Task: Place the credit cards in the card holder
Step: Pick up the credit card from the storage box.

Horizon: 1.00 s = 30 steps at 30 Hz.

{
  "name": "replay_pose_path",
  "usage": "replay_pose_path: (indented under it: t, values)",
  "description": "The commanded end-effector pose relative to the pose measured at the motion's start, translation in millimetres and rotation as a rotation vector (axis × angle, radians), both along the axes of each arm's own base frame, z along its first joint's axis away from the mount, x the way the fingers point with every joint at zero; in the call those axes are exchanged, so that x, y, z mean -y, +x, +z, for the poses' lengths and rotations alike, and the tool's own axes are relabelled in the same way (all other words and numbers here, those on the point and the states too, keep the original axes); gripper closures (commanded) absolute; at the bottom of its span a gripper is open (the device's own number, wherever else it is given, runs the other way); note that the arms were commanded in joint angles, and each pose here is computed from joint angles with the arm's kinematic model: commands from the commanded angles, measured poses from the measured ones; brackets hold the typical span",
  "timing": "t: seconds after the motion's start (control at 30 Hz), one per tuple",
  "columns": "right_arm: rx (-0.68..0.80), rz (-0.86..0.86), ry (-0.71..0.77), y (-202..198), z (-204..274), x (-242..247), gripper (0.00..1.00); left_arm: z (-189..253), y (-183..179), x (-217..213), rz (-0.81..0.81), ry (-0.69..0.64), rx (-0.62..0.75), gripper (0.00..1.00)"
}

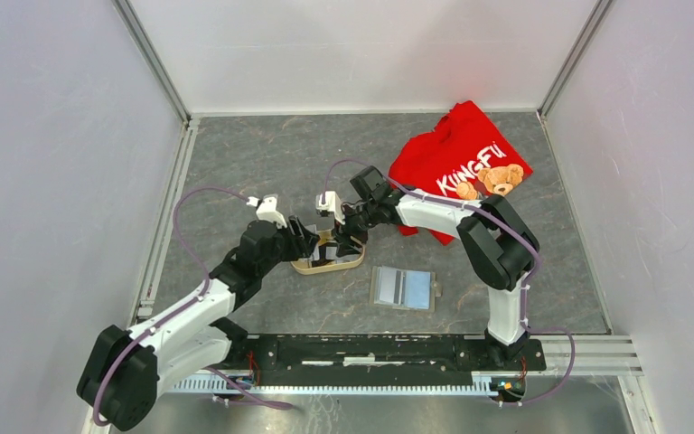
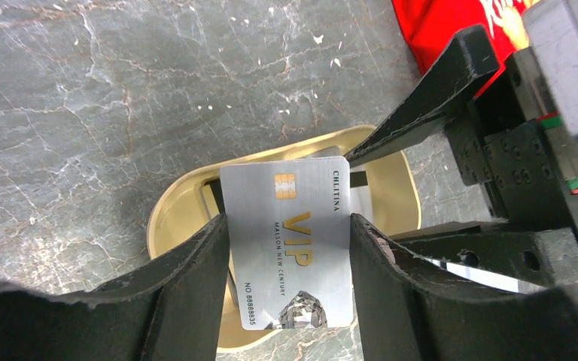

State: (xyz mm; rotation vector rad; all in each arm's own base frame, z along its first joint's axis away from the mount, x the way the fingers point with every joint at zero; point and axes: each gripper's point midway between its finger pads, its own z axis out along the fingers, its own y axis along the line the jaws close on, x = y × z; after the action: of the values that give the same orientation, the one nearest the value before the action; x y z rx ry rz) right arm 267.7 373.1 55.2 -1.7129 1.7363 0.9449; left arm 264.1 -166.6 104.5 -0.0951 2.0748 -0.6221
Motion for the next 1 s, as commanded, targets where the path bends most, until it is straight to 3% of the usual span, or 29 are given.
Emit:
replay_pose_path:
  t: [0.0, 0.2, 0.4, 0.67, 0.8, 0.97]
  values:
    - [0.102, 0.011, 0.006, 14.2, 17.5, -3.6, 0.38, 3.4, 3.4, 7.3, -0.064, 0.024, 0.052, 0.68]
    - [0.122, 0.055, -0.076, 10.1, -5.0, -5.1, 0.36, 5.0, 10.0, -4.1, 0.006, 0.059, 0.045, 0.68]
    - [0.157, 0.039, -0.15, 12.9, -18.8, -5.2, 0.26, 13.3, 4.3, -29.3, 0.129, 0.061, 0.064, 0.69]
    - [0.2, 0.029, -0.256, 16.3, -41.1, -3.6, 0.22, 26.0, -7.5, -51.0, 0.223, 0.026, 0.101, 0.69]
    - [0.169, 0.037, -0.289, 12.5, -49.7, -1.4, 0.29, 26.2, -11.0, -51.8, 0.221, 0.016, 0.101, 0.69]
    - [0.128, 0.066, -0.283, 1.2, -49.8, 1.2, 0.53, 22.6, -14.6, -47.8, 0.199, -0.001, 0.088, 0.69]
